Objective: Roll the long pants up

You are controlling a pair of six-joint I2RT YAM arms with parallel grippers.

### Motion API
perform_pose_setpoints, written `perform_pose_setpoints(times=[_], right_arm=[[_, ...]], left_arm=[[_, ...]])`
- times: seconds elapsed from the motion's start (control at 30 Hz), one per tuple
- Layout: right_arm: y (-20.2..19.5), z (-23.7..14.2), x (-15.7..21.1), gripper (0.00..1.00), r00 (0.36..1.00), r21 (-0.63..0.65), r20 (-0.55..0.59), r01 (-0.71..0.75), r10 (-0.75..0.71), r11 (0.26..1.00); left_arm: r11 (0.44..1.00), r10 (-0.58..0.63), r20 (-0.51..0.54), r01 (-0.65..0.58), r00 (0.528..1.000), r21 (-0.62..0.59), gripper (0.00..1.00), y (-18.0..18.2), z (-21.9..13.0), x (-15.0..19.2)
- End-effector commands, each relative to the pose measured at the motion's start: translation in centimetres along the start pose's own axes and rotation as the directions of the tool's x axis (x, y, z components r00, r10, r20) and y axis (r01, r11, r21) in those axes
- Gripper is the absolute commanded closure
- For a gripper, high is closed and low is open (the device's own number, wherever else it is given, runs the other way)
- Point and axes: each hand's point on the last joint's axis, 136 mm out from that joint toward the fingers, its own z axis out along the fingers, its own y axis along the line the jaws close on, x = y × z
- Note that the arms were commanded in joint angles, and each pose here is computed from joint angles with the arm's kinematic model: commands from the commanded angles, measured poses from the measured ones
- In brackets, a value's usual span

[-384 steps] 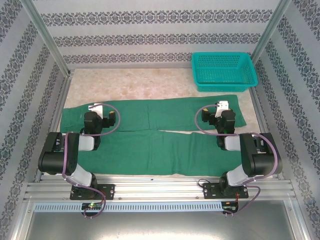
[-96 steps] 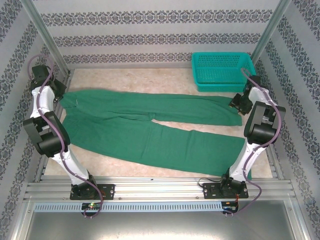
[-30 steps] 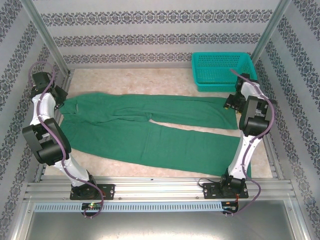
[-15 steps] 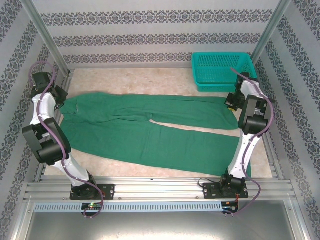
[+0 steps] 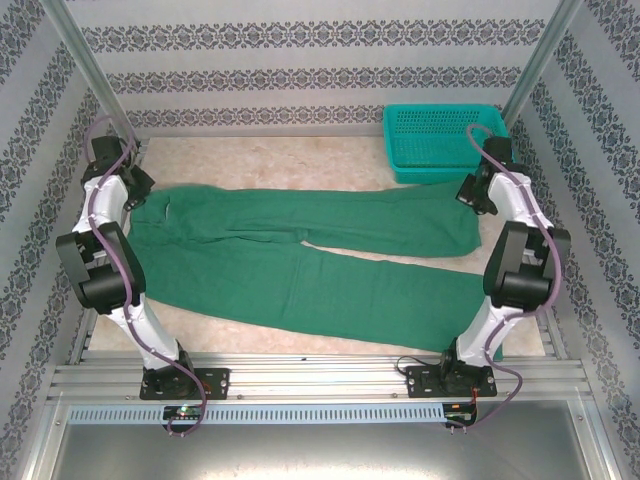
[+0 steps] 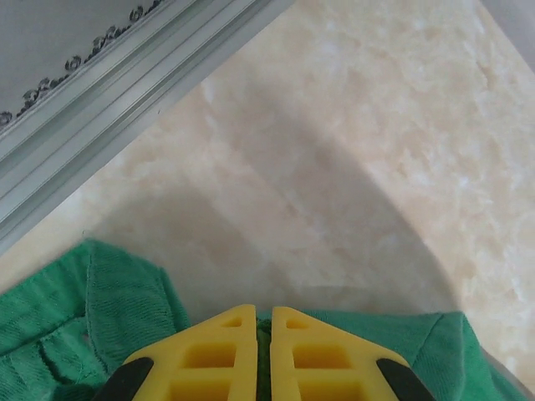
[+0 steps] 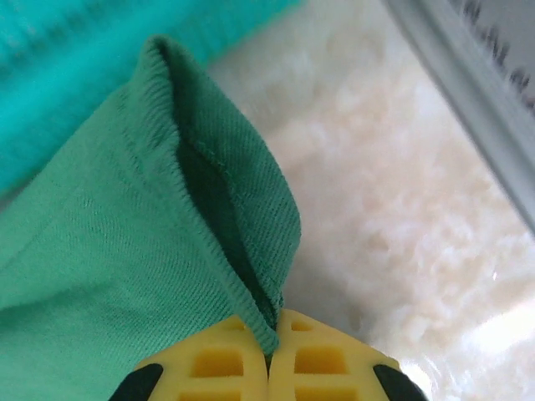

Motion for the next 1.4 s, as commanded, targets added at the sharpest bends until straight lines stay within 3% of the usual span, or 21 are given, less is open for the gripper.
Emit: perform_pose_setpoints(times=[0.0,0.4,0.67,0.9,1.37], right_arm=[[0.8,-0.7,-2.6,1.00,0.996,-0.036,0.085,-0.028,0.031,0.999],[0.5,-3.8,-8.2,1.00,0.980,-0.068,0.179,-0.075,0.086,0.995],[-0.1,-6.9,-9.0,1.00,0.967,-0.099,0.227,-0.098,0.119,0.990],[-2.8,-9.3,-6.0,1.00,0.929,-0.088,0.319,-0.167,0.186,0.982],[-9.6,-8.3,4.7,1.00,0.884,0.000,0.338,-0.344,0.324,0.939]], left_arm=[[1.000,-0.008,0.048,0.008,0.999,0.011,1.00,-1.4,-1.2,-2.5],[1.000,-0.006,0.136,0.009,0.991,-0.025,1.00,-2.8,-4.0,-7.8],[0.999,-0.028,0.179,0.034,0.983,-0.032,1.00,-2.9,-5.6,-10.1],[0.992,-0.113,0.219,0.123,0.969,-0.033,1.00,0.6,-7.4,-10.0],[0.913,-0.360,0.286,0.398,0.888,-0.086,1.00,11.3,-7.1,-3.4]])
